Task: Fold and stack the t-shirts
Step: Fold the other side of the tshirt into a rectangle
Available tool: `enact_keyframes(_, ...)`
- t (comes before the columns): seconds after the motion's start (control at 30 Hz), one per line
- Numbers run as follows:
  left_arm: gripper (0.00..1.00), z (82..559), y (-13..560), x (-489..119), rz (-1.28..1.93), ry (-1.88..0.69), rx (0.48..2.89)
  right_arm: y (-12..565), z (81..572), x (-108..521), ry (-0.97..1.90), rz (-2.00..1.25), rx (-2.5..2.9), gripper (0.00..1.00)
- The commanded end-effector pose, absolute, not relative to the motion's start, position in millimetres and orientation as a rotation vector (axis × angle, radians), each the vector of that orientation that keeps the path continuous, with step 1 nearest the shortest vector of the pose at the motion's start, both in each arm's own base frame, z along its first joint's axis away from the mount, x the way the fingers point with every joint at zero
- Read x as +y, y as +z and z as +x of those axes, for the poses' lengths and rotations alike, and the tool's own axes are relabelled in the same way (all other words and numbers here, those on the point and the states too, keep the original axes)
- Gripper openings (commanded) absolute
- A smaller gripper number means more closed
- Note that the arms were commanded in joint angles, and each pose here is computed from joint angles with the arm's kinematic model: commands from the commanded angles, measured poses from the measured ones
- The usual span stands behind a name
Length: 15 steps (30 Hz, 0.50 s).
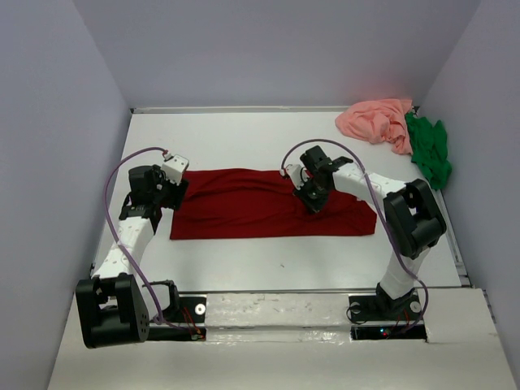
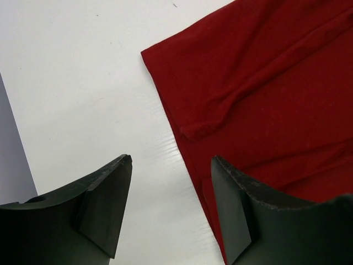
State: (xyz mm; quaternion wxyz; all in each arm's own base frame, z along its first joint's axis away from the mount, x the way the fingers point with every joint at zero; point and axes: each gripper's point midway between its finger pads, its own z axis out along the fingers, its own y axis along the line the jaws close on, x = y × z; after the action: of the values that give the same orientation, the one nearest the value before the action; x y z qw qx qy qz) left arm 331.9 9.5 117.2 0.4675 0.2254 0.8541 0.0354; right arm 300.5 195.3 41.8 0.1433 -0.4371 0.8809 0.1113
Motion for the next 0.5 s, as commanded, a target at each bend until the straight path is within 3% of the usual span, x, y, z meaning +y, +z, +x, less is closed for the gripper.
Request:
enact_keyframes(0.0,0.71,334,130,9,0.561,0.085,2.046,53,309,194,0.268,-1.253,2.493,0.00)
enact_keyframes(0.47,0.72,333,135,7,0.565,0.078,2.027,30,307,170,0.113,-1.237,2.520,0.00)
